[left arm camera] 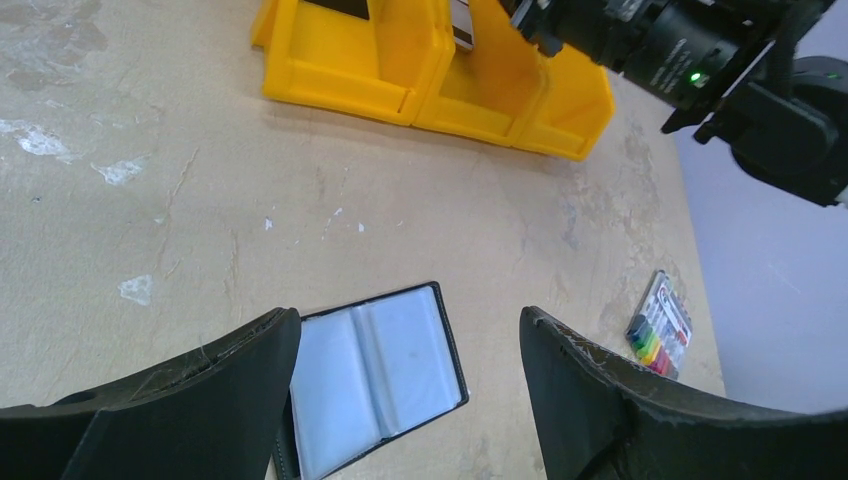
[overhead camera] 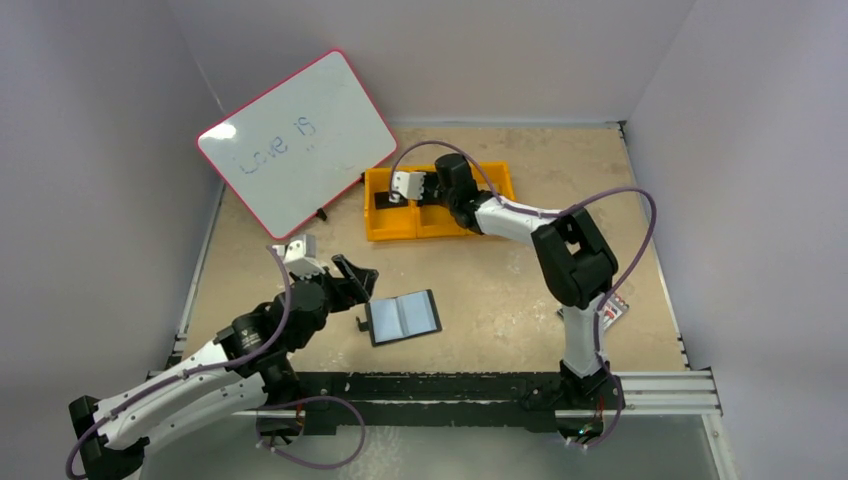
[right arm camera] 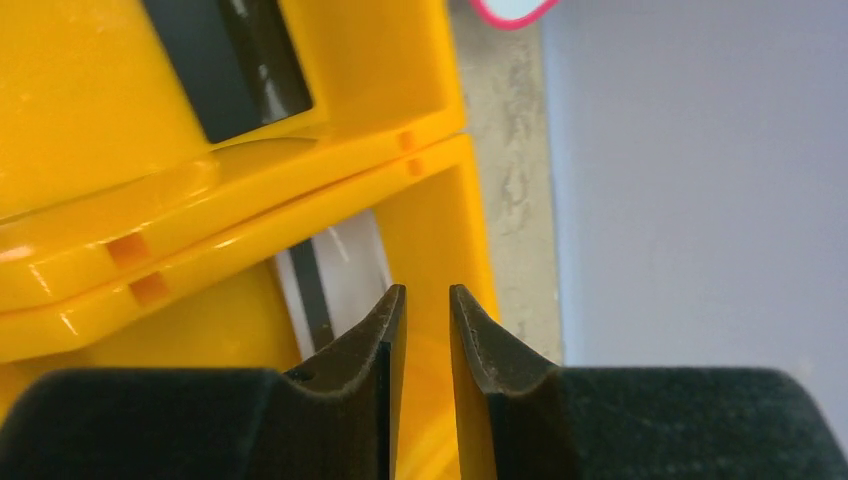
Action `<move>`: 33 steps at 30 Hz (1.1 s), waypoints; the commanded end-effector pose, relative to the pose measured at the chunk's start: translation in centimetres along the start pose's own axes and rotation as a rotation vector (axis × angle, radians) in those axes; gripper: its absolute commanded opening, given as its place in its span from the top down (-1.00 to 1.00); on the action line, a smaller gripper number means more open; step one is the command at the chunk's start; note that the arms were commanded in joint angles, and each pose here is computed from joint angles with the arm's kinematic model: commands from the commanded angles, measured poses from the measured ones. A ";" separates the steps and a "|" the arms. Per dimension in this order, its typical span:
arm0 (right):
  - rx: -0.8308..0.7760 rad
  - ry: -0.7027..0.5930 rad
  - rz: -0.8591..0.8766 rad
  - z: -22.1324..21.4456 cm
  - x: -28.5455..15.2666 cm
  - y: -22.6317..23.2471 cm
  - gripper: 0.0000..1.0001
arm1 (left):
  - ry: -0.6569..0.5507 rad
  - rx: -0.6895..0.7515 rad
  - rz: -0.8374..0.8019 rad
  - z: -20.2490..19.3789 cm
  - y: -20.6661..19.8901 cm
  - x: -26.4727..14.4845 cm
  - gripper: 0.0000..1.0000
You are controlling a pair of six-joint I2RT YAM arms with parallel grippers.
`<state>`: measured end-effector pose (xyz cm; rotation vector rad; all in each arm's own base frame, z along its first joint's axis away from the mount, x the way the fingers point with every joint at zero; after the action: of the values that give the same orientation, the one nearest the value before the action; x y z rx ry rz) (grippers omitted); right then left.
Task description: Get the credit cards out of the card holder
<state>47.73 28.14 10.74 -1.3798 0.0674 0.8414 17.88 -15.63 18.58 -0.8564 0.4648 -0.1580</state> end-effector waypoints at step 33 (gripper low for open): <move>1.001 0.021 0.176 2.9 -2.6 3.9 1.00 | 0.016 -0.043 -0.063 0.2 -2.7 0.3 -0.60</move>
<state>42.10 28.73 7.75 -0.5044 0.5630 0.7809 17.97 -17.15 18.13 -0.8449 0.5100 -0.1928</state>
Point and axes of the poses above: each gripper's point midway between its finger pads, its own x axis out along the fingers, its own y axis along the line the jaws close on, z = x × y, the point moved 2 cm from there along -x, back along the fingers, and after that the axes turned 14 degrees about -x, right-handed, at the moved point
